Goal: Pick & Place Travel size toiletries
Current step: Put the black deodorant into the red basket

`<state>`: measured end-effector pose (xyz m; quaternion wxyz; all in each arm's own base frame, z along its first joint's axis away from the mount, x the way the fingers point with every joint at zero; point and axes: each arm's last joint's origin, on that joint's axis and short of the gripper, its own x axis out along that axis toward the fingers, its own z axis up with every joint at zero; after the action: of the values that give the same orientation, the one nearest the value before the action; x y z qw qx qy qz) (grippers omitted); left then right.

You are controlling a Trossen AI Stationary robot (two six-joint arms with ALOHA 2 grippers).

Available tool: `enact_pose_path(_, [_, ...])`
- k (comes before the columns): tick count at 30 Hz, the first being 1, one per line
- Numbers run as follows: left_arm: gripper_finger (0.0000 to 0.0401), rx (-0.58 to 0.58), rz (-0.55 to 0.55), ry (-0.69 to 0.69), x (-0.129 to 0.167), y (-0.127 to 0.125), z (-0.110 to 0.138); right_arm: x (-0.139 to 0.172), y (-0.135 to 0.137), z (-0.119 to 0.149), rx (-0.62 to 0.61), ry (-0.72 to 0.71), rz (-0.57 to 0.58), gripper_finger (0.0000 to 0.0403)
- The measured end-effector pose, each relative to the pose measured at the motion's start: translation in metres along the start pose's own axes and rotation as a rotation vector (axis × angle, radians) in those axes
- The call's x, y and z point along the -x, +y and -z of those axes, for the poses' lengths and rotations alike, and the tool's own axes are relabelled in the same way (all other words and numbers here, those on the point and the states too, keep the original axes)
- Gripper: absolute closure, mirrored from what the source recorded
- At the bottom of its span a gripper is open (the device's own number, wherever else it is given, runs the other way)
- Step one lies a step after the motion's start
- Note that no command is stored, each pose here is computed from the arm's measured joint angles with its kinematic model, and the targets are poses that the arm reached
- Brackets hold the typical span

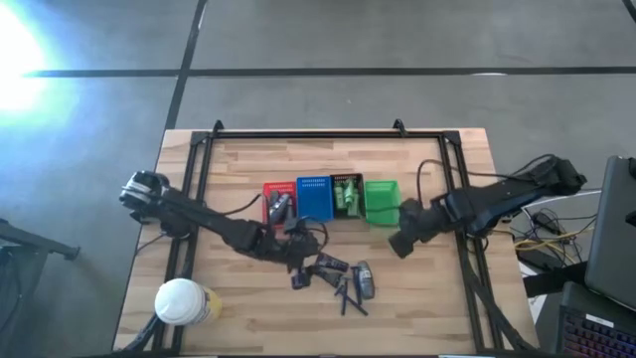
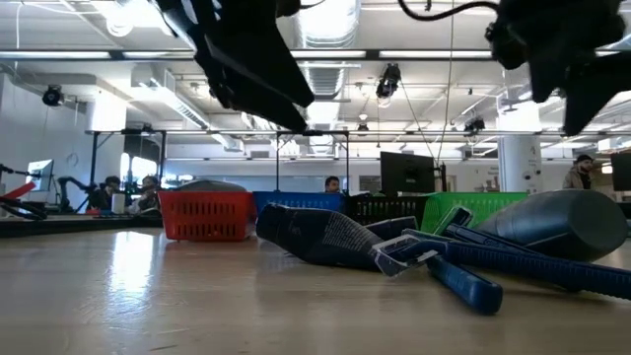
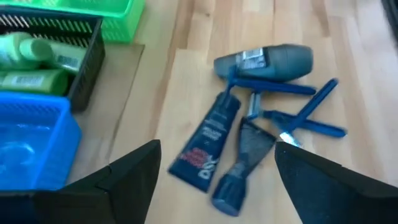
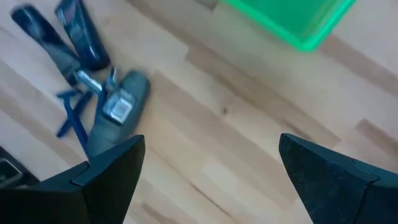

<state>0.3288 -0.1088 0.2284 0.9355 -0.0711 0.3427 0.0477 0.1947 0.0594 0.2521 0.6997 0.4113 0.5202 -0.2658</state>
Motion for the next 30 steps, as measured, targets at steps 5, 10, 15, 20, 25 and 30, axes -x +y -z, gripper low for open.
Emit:
enact_pose_path(5, [0.0089,-0.009,0.055,-0.082,0.002,-0.016,-0.009,-0.012,0.010,0.022,0.026,0.031,0.040,0.0035])
enact_pose_path(10, [0.0092,0.054,0.026,-0.013,0.003,-0.018,-0.008,-0.035,0.032,0.036,0.035,0.042,-0.019,0.0035])
enact_pose_path(15, [0.0092,0.221,0.030,0.012,0.021,-0.022,-0.010,-0.060,0.048,0.040,0.011,0.042,-0.032,0.0035])
enact_pose_path(20, [0.0092,0.150,0.007,0.132,0.040,-0.027,0.006,-0.073,0.062,0.040,-0.067,0.044,-0.019,0.0035])
enact_pose_path(25, [0.0092,0.054,-0.029,0.240,0.056,-0.031,0.024,-0.090,0.090,0.041,-0.119,0.046,-0.073,0.0035])
enact_pose_path(30, [0.0092,-0.064,-0.038,0.272,0.065,-0.033,0.030,-0.111,0.109,0.041,-0.129,0.050,-0.005,0.0035])
